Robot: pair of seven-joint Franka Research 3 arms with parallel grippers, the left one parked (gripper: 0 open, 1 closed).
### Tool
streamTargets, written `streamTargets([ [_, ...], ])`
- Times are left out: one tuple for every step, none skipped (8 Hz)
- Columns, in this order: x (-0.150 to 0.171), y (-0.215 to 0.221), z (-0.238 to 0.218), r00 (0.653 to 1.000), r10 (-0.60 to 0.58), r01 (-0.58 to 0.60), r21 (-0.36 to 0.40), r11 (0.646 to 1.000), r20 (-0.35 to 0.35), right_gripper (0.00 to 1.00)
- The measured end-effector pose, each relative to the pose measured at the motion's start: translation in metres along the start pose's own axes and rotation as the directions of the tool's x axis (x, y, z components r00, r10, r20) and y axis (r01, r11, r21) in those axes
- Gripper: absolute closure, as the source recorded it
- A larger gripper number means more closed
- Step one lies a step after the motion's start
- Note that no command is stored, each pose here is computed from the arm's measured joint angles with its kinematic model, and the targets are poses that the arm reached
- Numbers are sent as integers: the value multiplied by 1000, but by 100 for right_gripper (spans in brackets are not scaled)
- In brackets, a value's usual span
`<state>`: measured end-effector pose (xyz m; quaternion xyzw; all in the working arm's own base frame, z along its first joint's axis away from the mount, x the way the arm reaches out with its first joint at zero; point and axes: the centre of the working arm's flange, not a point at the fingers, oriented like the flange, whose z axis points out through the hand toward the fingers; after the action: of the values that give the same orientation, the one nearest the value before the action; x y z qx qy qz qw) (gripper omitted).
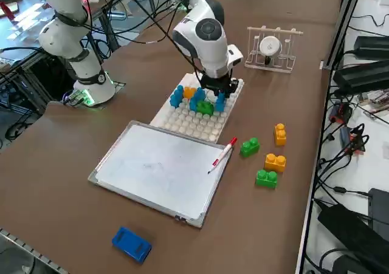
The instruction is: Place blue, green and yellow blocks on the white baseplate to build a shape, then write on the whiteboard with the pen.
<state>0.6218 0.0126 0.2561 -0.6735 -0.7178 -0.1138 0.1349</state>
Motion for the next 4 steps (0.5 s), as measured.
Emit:
streamTargets([
  [-4,-1,0,1000,-7,7,2,1000,-5,61],
  [-8,-1,-1,1000,-11,11,3,1000,-11,61],
  [-11,-2,-2,1000,-12,12,5,1000,-15,61],
  [-12,-2,-2,1000,-14,14,6,1000,-18,61],
])
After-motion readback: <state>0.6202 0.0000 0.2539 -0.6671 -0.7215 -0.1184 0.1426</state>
